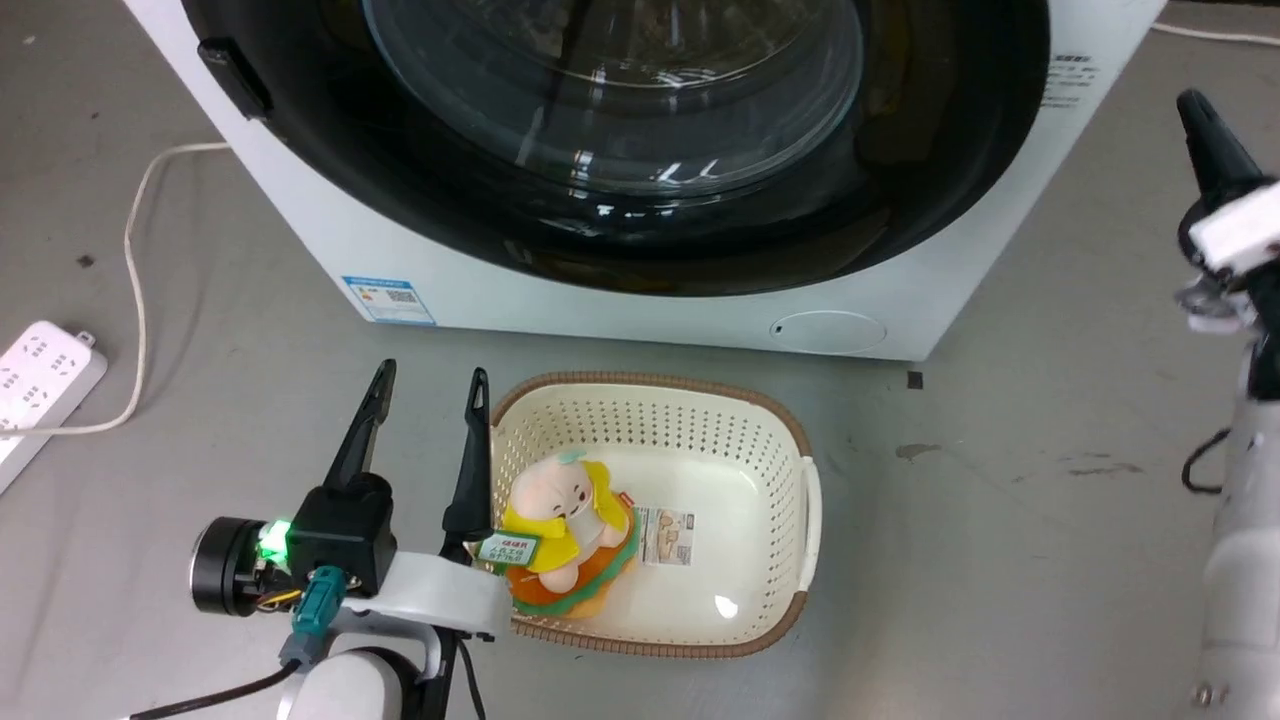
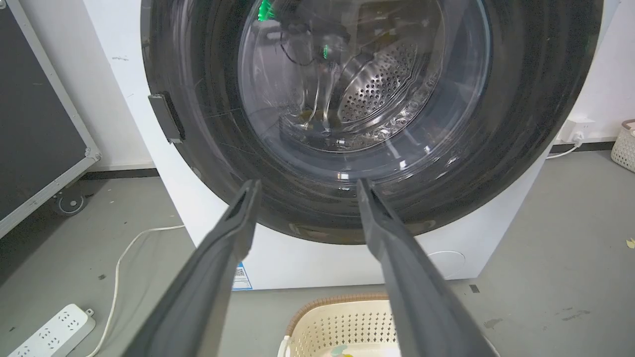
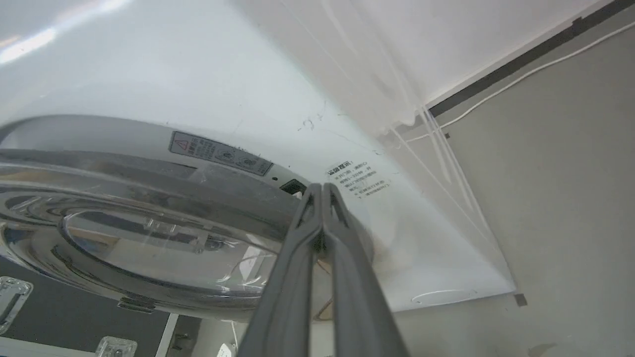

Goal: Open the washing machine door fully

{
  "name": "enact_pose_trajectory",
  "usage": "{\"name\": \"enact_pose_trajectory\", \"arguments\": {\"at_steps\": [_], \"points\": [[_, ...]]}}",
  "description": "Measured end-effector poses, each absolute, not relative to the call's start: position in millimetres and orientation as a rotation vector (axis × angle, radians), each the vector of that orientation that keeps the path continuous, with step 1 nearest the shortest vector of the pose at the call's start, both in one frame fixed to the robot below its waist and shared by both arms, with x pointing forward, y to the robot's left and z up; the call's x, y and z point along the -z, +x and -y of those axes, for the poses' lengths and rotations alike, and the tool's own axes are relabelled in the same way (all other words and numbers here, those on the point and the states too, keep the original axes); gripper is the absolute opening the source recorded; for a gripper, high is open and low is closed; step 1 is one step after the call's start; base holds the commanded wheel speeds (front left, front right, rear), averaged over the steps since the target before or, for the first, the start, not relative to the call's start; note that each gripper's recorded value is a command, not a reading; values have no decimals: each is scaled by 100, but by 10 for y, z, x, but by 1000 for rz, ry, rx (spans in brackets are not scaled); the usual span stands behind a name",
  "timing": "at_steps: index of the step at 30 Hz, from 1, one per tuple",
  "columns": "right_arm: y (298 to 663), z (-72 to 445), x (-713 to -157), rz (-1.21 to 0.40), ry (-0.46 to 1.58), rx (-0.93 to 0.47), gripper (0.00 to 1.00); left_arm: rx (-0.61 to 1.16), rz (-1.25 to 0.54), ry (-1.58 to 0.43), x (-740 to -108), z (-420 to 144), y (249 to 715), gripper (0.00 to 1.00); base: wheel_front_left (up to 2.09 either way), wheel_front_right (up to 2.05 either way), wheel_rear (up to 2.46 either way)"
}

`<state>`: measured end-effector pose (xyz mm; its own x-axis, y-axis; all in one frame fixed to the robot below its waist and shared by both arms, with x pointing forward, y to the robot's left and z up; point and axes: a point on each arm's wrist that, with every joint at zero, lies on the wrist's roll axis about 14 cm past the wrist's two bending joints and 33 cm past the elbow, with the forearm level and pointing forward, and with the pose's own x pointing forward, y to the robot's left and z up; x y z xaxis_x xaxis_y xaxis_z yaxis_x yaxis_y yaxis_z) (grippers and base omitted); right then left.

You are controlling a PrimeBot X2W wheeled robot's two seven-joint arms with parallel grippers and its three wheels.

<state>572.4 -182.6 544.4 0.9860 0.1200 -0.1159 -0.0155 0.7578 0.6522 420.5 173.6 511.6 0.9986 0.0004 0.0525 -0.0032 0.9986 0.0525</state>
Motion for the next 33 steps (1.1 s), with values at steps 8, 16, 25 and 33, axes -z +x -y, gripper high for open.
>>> {"name": "enact_pose_trajectory", "arguments": {"at_steps": [8, 16, 25, 33], "points": [[6039, 1597, -5422, -285, 850, -145, 0, -17, 57, 59, -5087, -1783, 4230, 100, 0, 0, 0], [6201, 1442, -5324, -370, 918, -184, 0, -22, 59, 64, -5049, -1790, 4270, 100, 0, 0, 0], [6318, 1243, -5278, -461, 992, -252, 0, -33, 66, 64, -5029, -1821, 4305, 100, 0, 0, 0], [6305, 1132, -5214, -540, 1060, -301, 0, -28, 92, 67, -5083, -1795, 4318, 100, 0, 0, 0]]}}
